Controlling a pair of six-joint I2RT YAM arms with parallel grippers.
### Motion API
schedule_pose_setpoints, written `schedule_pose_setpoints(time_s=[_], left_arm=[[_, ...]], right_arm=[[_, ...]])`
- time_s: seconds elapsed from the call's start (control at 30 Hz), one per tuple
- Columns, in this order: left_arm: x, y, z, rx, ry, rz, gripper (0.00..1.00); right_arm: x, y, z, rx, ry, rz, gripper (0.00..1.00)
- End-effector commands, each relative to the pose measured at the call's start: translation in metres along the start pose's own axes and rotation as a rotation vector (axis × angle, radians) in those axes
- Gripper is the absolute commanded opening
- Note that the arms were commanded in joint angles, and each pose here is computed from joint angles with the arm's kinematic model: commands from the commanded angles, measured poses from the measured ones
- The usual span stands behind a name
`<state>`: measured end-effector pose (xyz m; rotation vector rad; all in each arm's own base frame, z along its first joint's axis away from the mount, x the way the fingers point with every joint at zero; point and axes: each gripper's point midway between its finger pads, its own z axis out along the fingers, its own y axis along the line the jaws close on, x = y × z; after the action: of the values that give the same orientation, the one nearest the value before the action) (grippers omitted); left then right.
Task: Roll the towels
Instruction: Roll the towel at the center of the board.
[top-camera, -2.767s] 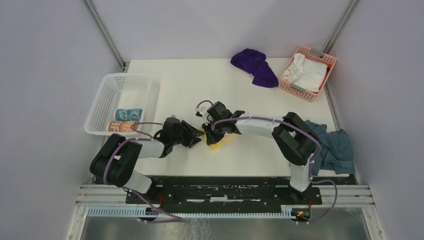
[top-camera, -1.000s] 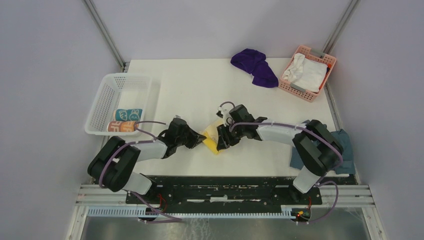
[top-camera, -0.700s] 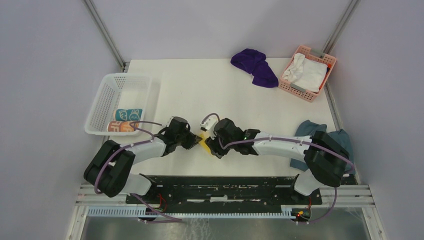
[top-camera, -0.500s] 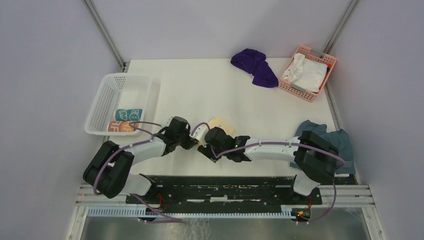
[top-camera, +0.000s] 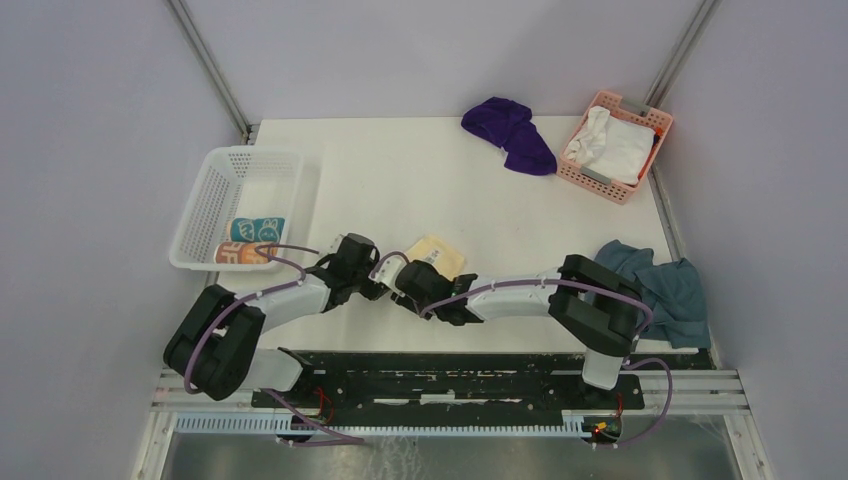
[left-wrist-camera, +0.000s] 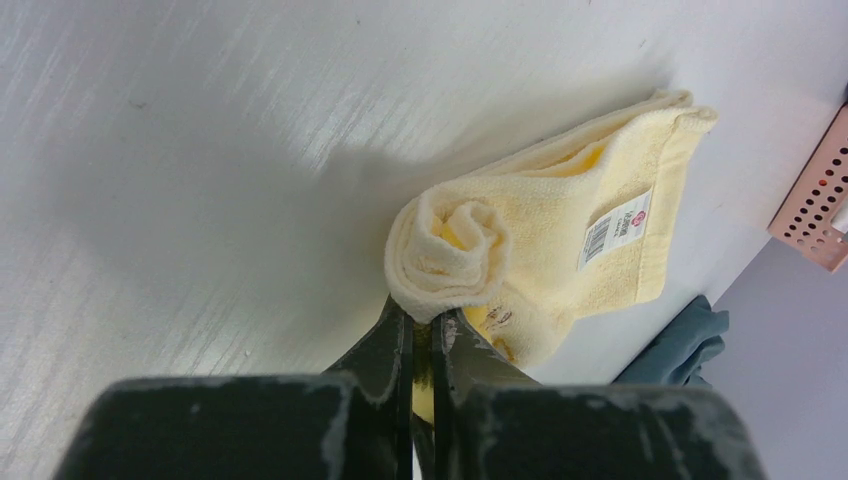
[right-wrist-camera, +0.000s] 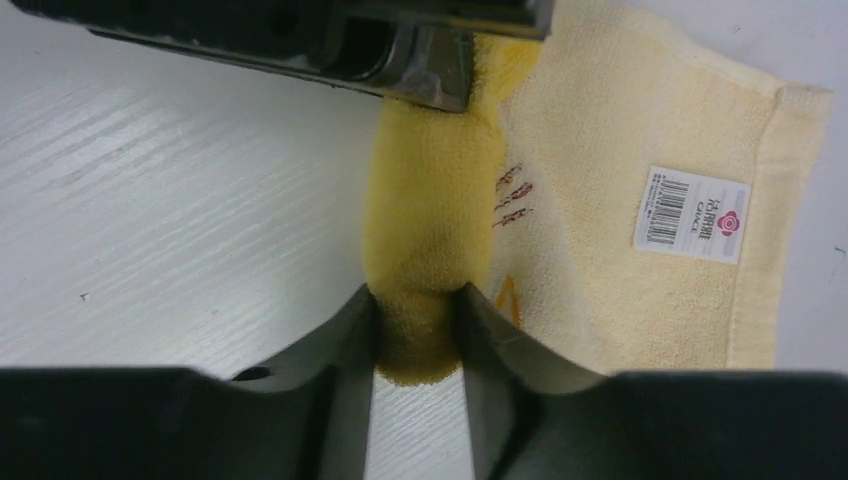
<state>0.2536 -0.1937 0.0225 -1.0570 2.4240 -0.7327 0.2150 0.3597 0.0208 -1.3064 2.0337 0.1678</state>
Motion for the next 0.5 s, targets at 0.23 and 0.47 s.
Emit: schedule_pose_setpoints(time_s=[0.23, 0.47], left_arm=[[-0.020, 0.001, -0.017, 0.016, -0.102, -0.048, 0.16], [-0.019, -0.007, -0.037, 0.130, -0.101, -0.063, 0.59]], right_arm=[[0.049, 0.015, -0.012, -0.248, 0.155, 0.205, 0.02], [0.030, 0.029, -0.021, -0.630, 0.095, 0.486, 0.01]])
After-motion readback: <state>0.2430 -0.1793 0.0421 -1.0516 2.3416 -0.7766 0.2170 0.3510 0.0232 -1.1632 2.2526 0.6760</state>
